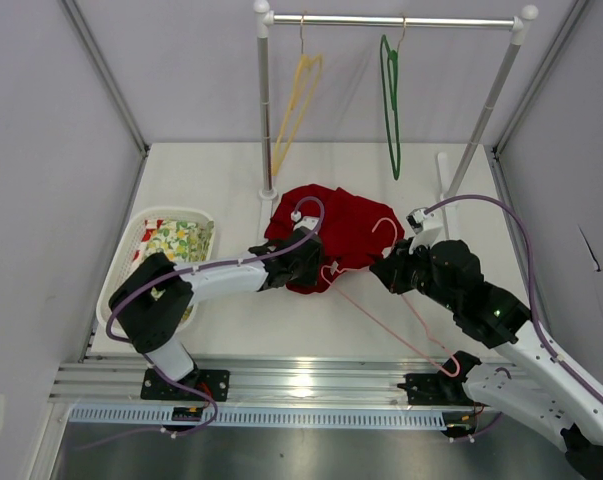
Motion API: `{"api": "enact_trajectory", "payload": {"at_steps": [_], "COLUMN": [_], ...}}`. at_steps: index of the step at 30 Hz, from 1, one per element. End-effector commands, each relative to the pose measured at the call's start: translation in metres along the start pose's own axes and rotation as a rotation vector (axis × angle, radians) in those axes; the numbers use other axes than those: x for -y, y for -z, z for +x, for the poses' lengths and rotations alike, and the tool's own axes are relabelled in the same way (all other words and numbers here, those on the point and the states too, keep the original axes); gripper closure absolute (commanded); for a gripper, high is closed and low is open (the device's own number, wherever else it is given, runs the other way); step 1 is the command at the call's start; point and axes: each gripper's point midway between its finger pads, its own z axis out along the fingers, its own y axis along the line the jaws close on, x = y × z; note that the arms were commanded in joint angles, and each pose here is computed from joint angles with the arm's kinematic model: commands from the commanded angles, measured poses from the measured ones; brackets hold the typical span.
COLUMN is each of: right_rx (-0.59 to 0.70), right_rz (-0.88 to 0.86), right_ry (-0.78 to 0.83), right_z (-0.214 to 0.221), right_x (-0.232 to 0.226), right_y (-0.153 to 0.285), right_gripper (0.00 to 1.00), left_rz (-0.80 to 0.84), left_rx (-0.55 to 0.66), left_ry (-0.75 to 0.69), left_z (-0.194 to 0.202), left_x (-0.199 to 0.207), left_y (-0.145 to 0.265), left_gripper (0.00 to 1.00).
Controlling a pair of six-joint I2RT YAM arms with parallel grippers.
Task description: Place the skirt on the hanger
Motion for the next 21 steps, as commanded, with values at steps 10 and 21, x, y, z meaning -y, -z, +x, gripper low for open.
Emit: {"api": "enact_trajectory", "payload": {"at_steps": [10,21], "right_rx": [0.012,0.008], "right_rz": [0.005,0.007], "right_ry": [0.007,0.008], "right_z": [0.003,0.009], "right_x": [0.003,0.006], "right_y": [-0.002,-0.008], "right_gripper": [1.0,1.0], "left_rz": [-0.028,-0.068], "left_rx": [0.051,0.047], "left_ry": [0.007,-0.01], "left_z": [-0.018,-0.014], "left_x": [0.003,-0.006], "left_y": [0.004,-0.006], "left_gripper": [0.58,0.59]}}
